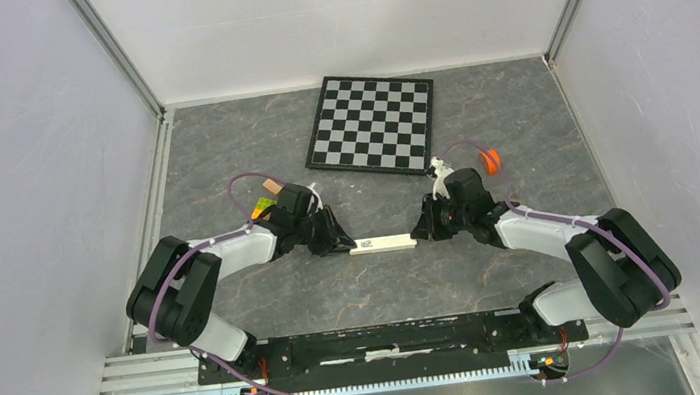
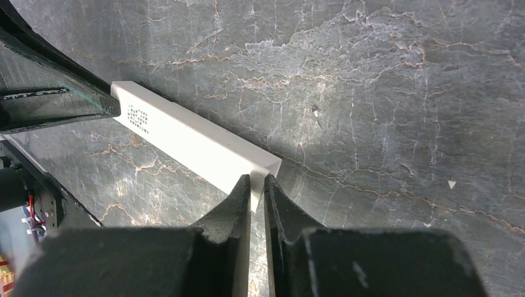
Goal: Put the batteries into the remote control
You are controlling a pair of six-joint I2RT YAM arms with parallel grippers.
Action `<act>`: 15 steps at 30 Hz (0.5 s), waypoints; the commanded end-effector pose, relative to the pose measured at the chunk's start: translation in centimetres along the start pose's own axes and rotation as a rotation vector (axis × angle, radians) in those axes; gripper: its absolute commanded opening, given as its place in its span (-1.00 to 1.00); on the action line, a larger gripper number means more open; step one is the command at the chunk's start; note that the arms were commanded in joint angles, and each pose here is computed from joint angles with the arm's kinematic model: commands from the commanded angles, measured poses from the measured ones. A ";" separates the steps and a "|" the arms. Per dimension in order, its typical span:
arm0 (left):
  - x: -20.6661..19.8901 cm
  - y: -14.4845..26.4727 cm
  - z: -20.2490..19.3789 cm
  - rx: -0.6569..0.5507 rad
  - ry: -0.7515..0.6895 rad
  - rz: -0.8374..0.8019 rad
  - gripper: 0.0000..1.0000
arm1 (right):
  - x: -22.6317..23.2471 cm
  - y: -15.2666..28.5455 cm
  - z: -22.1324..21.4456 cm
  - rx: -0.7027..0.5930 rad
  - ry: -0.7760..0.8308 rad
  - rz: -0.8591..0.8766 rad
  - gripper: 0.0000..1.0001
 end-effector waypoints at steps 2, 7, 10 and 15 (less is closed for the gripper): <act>7.0 -0.8 -2.3 0.050 -0.001 0.264 -0.69 | -0.9 0.2 -2.6 0.056 -0.017 -0.058 -0.76; 6.8 -1.0 -2.6 0.060 0.017 0.243 -0.75 | 0.4 0.4 -3.4 0.030 -0.110 -0.001 -0.85; 6.3 -1.2 -2.6 0.060 0.034 0.213 -0.78 | 1.4 0.3 -4.1 0.030 -0.144 0.029 -0.87; 5.7 -1.3 -2.7 0.065 0.057 0.174 -0.82 | 3.3 0.1 -4.6 0.018 -0.204 0.092 -0.90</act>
Point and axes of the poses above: each gripper's point midway between its finger pads, its own y axis back along the fingers, its own x axis along the line the jaws close on, z = x × y, the point moved 3 cm from there along y, back along the fingers, and after that the axes turned 12 degrees about y, right-handed, at the moved point
